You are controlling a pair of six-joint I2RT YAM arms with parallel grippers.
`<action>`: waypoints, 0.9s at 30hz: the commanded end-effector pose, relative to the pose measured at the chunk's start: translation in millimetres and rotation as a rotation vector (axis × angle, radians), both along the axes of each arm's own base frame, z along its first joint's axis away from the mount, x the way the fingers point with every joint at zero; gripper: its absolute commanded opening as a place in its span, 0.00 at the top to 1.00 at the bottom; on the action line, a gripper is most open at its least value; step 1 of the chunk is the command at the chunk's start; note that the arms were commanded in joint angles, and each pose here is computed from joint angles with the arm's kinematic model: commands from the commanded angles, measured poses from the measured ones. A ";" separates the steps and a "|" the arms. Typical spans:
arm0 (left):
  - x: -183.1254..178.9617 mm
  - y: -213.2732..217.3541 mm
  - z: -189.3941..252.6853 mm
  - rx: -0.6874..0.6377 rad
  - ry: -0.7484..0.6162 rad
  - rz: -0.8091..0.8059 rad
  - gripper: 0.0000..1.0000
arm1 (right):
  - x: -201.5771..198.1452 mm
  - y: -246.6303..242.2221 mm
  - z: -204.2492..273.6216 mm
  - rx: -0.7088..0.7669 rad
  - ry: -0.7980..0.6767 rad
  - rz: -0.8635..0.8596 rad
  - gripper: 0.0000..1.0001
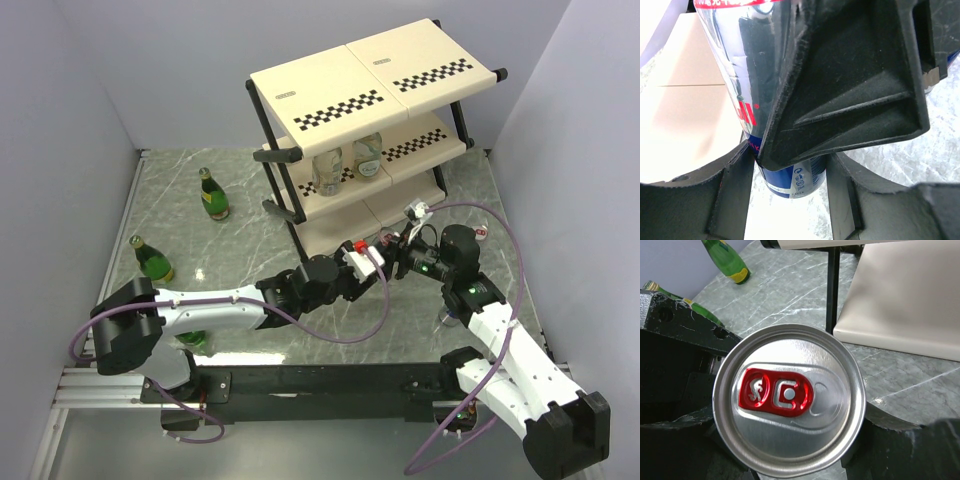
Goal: Place and organize the beverage onto the shelf
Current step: Adjust the drink.
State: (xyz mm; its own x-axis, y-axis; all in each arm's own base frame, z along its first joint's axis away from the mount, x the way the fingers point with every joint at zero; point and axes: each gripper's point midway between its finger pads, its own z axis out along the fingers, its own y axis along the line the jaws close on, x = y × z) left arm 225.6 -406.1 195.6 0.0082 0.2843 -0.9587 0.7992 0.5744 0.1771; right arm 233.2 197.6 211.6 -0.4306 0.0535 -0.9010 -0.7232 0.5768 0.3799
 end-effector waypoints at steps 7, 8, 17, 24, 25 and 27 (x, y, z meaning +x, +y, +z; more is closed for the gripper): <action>24.8 21.0 9.7 0.071 -0.074 0.106 0.96 | -16.8 11.6 28.9 0.028 -0.100 0.131 0.99; 24.2 21.2 10.2 0.064 -0.064 0.109 0.92 | -16.5 11.1 30.5 0.029 -0.111 0.127 1.00; 0.6 32.1 37.8 -0.068 0.024 0.064 0.18 | -1.6 8.9 46.6 0.043 -0.162 0.064 1.00; -19.9 61.6 59.2 -0.117 0.044 0.039 0.09 | 15.9 7.7 50.8 0.055 -0.179 0.007 1.00; -21.9 66.7 55.0 -0.096 0.052 0.042 0.09 | 19.0 7.0 49.8 0.053 -0.180 -0.004 1.00; -25.6 76.0 65.1 -0.133 0.074 0.061 0.08 | 29.8 3.2 46.3 0.040 -0.190 -0.051 1.00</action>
